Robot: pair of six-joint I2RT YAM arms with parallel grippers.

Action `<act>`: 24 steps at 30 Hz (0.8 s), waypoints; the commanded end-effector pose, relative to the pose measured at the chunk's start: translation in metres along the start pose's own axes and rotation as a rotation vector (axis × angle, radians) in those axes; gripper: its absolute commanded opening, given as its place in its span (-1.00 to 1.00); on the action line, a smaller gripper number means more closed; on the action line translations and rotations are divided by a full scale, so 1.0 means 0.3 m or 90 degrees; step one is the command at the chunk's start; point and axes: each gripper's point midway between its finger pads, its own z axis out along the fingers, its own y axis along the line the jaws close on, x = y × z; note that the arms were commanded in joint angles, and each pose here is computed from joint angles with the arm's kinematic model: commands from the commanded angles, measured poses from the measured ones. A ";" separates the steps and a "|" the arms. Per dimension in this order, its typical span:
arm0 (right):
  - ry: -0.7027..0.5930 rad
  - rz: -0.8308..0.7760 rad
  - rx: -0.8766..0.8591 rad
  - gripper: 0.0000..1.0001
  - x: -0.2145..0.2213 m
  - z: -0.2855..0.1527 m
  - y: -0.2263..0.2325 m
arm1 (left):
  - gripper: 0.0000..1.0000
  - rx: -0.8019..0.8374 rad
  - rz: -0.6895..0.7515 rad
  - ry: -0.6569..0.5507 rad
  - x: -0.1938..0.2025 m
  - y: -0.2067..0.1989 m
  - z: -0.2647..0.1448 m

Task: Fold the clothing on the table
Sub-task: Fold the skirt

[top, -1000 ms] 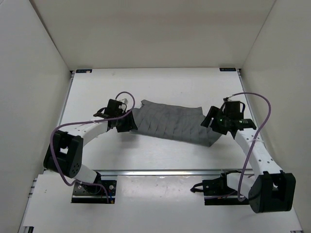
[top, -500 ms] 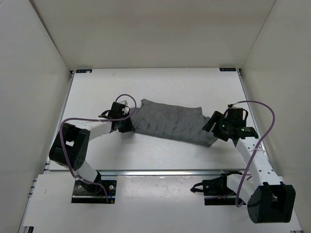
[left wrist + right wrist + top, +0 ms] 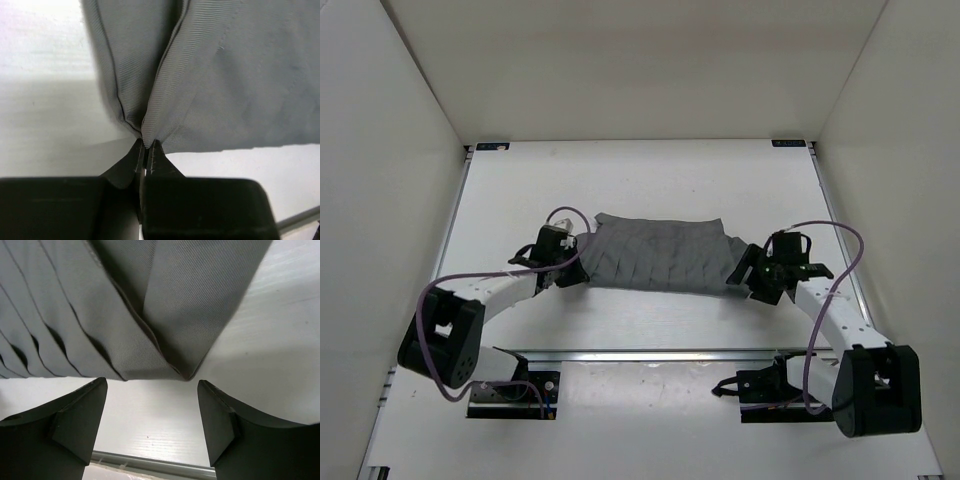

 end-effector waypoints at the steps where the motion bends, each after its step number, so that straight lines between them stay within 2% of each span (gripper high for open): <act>1: -0.020 0.018 -0.021 0.42 -0.034 0.043 0.016 | -1.00 0.020 0.008 -0.015 0.002 -0.024 -0.050; 8: 0.006 0.053 -0.040 0.40 0.020 0.096 0.010 | -1.00 0.037 0.008 -0.010 0.042 -0.017 -0.073; 11: 0.001 0.063 -0.048 0.25 0.034 0.117 0.006 | -1.00 0.040 0.006 -0.009 0.069 -0.002 -0.069; 13: -0.013 0.059 -0.041 -0.05 0.014 0.128 0.002 | -1.00 0.021 0.001 0.005 0.105 0.035 -0.058; 14: -0.016 0.048 -0.042 -0.56 0.003 0.132 0.011 | -1.00 0.021 0.003 -0.002 0.097 0.034 -0.058; 15: -0.031 0.035 -0.051 -0.96 -0.027 0.128 0.026 | -1.00 0.016 0.001 0.005 0.110 0.046 -0.050; 19: -0.057 -0.021 -0.132 -1.00 -0.106 0.095 0.141 | -1.00 0.002 0.004 0.010 0.129 0.065 -0.039; 24: -0.129 -0.212 -0.334 -1.00 -0.190 -0.067 0.500 | -1.00 -0.007 0.000 -0.007 0.123 0.079 -0.036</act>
